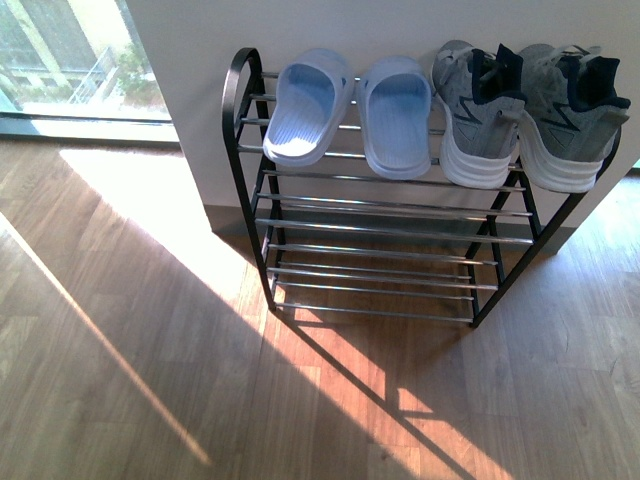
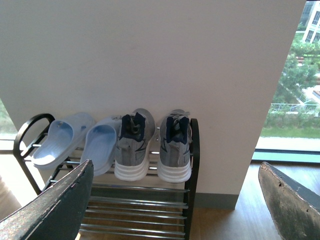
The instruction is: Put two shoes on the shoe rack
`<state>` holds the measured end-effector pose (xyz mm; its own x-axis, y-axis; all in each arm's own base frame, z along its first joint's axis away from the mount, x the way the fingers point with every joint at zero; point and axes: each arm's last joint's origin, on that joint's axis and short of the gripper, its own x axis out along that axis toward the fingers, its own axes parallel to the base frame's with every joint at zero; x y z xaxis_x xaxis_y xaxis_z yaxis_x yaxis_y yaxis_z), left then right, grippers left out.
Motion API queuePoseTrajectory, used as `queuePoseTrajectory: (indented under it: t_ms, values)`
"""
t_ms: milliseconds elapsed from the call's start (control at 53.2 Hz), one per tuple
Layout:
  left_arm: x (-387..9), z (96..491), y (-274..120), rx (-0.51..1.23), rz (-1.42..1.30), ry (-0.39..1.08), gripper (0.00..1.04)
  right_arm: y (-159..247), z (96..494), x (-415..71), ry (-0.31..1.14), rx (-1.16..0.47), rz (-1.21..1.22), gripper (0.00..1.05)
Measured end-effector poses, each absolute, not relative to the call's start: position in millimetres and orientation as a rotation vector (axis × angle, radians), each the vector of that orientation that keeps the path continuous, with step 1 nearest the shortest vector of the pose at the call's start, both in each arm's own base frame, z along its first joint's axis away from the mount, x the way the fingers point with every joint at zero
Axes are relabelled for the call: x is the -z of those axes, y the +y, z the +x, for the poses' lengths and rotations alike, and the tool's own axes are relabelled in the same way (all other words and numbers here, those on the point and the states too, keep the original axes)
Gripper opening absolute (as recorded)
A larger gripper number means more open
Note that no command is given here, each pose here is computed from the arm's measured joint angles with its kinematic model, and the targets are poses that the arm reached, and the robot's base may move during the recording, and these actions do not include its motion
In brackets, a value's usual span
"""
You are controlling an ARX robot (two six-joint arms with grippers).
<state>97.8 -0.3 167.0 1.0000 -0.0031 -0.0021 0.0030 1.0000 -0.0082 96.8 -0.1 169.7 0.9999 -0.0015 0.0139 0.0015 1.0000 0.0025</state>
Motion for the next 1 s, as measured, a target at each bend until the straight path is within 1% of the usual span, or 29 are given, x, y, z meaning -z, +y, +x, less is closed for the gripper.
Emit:
queuePoseTrajectory:
  t_ms: [995]
  values:
    - [-167.0,97.8,-0.3,0.003,-0.008,0.002,0.95,-0.1,96.8,-169.7,-0.014,0.001,0.002,0.96]
